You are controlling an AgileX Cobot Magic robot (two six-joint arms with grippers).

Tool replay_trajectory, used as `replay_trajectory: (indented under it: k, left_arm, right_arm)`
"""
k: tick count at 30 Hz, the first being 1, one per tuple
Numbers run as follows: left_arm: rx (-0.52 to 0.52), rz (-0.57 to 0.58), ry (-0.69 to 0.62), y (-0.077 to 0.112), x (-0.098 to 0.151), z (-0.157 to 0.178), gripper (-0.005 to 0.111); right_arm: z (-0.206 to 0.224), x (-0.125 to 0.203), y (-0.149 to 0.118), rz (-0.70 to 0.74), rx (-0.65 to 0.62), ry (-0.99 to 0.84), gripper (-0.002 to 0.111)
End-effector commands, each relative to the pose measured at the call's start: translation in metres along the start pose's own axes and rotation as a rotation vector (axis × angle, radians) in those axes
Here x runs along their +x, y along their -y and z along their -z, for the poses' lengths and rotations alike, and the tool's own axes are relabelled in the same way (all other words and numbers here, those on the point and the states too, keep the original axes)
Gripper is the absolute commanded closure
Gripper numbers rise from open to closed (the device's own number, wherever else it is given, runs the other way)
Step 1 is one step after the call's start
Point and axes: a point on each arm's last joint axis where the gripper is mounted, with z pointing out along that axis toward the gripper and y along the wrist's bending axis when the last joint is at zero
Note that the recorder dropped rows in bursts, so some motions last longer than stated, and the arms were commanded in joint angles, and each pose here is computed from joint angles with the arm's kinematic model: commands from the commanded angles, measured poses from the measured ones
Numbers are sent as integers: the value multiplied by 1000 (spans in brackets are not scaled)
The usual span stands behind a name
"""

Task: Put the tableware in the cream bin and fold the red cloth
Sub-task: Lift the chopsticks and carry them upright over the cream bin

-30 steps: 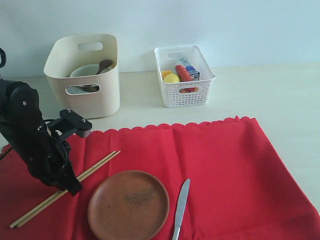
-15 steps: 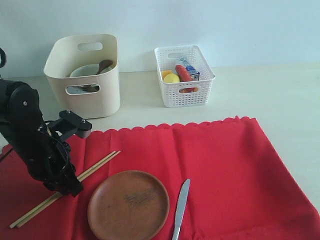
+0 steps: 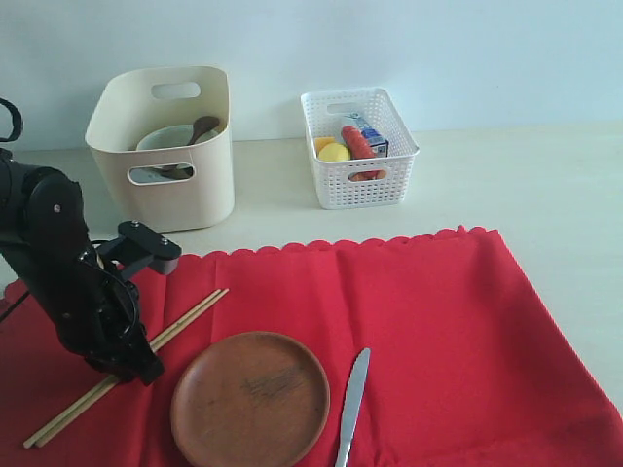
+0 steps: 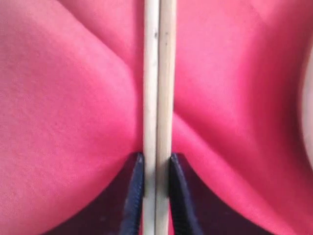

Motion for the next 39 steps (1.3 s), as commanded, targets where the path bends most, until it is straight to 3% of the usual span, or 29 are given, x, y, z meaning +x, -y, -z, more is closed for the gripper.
replay_trajectory:
  k: [1,11,18,27,33,39]
  left_arm:
    - [9,25,-6,1,0,-5,107]
    - [-8,28,57,3,0,21,107]
    - [-36,23,156,6,1,57,107]
    - [-155,32,546,7,-11,158,107]
    - [-260,121,818,-18,-30,206,107]
    - [-354,188,974,-55,-54,223,107]
  right_arm:
    - [1,0,0,1,3,10,108]
    - [1,0,0,1,3,10,108]
    - [1,0,0,1,3,10,108]
    - [1,0,0,1,3,10,108]
    - [1,0,0,1,3,10,108]
    - [1,0,0,-1,3,10,108]
